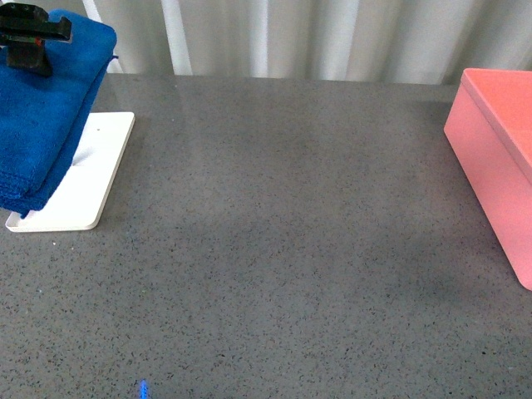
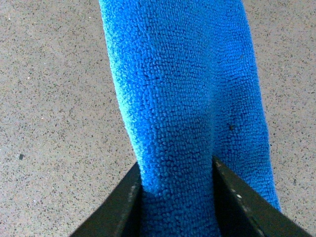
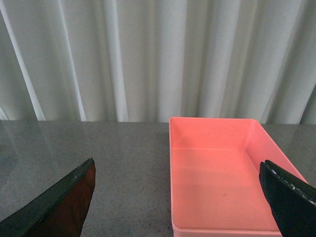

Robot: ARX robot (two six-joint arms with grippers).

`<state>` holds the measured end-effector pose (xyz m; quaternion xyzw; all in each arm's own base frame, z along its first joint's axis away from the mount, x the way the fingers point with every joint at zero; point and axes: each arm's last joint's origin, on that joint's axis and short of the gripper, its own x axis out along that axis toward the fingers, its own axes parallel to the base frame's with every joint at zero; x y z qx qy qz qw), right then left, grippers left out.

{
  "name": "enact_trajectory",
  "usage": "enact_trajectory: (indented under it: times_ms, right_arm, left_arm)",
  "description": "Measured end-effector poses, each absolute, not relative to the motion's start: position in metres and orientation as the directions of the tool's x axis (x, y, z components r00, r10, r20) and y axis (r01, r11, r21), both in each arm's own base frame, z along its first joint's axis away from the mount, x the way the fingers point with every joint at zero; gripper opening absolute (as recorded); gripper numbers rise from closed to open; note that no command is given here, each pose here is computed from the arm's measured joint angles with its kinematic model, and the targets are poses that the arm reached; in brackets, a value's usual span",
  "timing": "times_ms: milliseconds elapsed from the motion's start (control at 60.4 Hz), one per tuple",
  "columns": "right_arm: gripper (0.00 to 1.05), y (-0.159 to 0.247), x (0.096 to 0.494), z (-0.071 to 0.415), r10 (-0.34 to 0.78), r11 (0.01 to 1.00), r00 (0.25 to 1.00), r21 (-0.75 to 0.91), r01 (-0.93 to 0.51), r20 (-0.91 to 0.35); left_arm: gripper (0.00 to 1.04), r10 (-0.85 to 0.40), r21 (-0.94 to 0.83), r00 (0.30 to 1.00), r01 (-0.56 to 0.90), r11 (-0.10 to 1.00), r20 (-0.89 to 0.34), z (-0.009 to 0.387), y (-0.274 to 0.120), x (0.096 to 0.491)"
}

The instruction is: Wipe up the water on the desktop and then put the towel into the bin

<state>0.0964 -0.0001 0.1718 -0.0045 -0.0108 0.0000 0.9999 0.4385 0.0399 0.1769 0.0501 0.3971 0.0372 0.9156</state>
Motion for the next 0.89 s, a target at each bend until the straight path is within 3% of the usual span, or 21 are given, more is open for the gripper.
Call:
enact_trajectory:
  times_ms: [83, 182, 381, 597, 762, 895]
  right_arm:
    - [0.98, 0.000, 0.096, 0.172, 0.000, 1.000, 1.000, -0.009, 0.000, 0.022]
    - [0.98, 0.000, 0.096, 0.172, 0.000, 1.000, 1.000, -0.009, 0.000, 0.022]
    - [0.98, 0.000, 0.096, 0.172, 0.000, 1.000, 1.000, -0.009, 0.000, 0.022]
    - [0.98, 0.000, 0.096, 0.172, 0.000, 1.000, 1.000, -0.009, 0.000, 0.022]
    - [0.98, 0.000, 0.096, 0.172, 0.000, 1.000, 1.000, -0.009, 0.000, 0.022]
    - [0.98, 0.000, 0.096, 0.172, 0.000, 1.000, 1.000, -0.009, 0.000, 0.022]
  left_arm:
    - [0.18, 0.105, 0.118, 0.686, -0.029, 0.993, -0.720, 0.177, 0.041, 0.439]
    - [0.05, 0.101, 0.112, 0.689, -0.029, 0.993, -0.718, 0.178, 0.041, 0.439]
    - [0.05, 0.061, 0.085, 0.721, -0.003, 0.996, -0.690, 0.182, 0.039, 0.433]
    - [0.05, -0.032, 0.026, 0.802, 0.060, 0.998, -0.596, 0.210, 0.027, 0.419]
    - [0.05, -0.151, -0.049, 0.855, 0.146, 0.988, -0.497, 0.241, 0.011, 0.402]
    - [0.05, -0.330, -0.185, 0.851, 0.277, 0.943, -0.409, 0.253, -0.007, 0.380]
